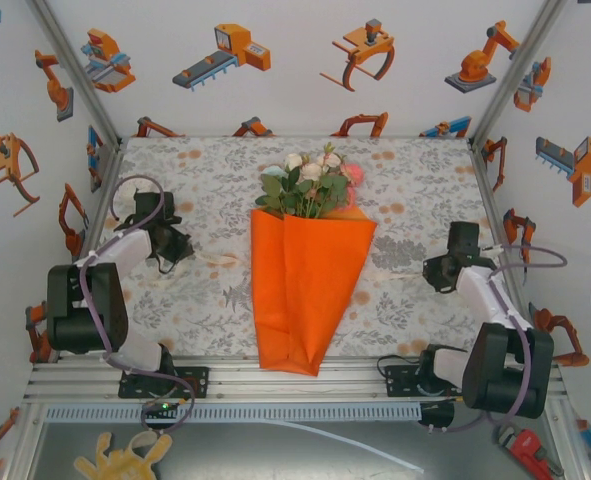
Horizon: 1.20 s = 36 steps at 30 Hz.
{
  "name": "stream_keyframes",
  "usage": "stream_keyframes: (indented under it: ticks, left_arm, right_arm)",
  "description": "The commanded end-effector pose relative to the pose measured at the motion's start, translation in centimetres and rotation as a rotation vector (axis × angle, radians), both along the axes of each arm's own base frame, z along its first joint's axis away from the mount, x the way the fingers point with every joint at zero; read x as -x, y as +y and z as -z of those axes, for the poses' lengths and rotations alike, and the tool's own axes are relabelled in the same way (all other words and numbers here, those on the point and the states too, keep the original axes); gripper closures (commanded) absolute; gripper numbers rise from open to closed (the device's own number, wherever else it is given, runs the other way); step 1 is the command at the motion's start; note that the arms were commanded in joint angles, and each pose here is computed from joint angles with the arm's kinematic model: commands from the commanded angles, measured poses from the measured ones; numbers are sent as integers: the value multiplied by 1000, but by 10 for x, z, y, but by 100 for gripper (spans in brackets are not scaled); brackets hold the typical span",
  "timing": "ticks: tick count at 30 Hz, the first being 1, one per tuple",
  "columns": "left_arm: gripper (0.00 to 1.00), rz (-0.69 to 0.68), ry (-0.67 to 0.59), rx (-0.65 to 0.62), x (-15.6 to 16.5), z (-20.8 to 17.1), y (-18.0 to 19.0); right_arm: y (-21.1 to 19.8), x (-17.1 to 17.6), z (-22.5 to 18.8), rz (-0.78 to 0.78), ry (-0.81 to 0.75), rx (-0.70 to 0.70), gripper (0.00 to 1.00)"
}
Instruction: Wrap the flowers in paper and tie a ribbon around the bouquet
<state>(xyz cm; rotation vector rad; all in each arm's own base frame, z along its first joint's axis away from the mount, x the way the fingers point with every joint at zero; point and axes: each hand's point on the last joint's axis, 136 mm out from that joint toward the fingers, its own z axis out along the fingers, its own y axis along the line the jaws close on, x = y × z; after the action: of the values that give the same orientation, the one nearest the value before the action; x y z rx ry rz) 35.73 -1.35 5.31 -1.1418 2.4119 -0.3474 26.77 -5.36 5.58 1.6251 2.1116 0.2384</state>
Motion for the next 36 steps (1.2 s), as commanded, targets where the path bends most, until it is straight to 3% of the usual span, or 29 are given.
stream_keyframes:
  ticks: [1, 3, 4, 7, 11, 14, 17, 20, 22, 25, 29, 30, 32, 35, 36]
  left_arm:
    - [65, 23, -20, 20, 0, -3, -5]
    - [39, 23, -22, -2, 5, -8, -2]
    - [33, 26, -29, -22, 7, -15, 1]
    - [31, 75, -83, -54, 9, -41, 0]
    - [28, 126, -92, -82, 26, -58, -11]
    - [22, 84, -47, -130, 40, -52, -4]
    - [19, -2, -21, -205, 45, -43, 18]
    - [18, -85, -2, -281, 48, -39, 45]
    - [18, -110, -3, -283, 47, -34, 53]
    - [17, -103, 30, -256, 46, -21, 54]
    - [17, -74, 83, -242, 48, -5, 50]
    - [17, -68, 89, -237, 47, -3, 49]
    - [17, -59, 90, -230, 47, 0, 48]
    - [17, -56, 89, -232, 45, 0, 47]
    - [18, -55, 92, -234, 45, -1, 48]
  right_arm:
    - [2, 11, 4, -21, 10, -4, 57]
    - [-1, 14, -9, -50, -1, 39, 43]
    - [-1, 10, -21, -86, -28, 63, 39]
    - [12, 0, -55, -236, -154, 93, 36]
    - [39, 9, -65, -362, -208, 39, 35]
    - [40, 20, -45, -366, -105, 17, 34]
    - [12, 18, -24, -305, 20, 66, 34]
    - [-13, -3, -10, -224, -22, 33, 34]
    - [-20, -16, -6, -231, -31, 54, 37]
    - [-17, -29, 4, -258, -23, 19, 50]
    - [-21, -32, 6, -249, -31, 36, 80]
    - [-19, -32, 4, -255, -35, 30, 82]
    - [-14, -31, -2, -270, -52, 10, 77]
    - [-13, -18, -14, -304, -12, 34, 45]
    - [-17, -11, -22, -314, 11, 75, 41]
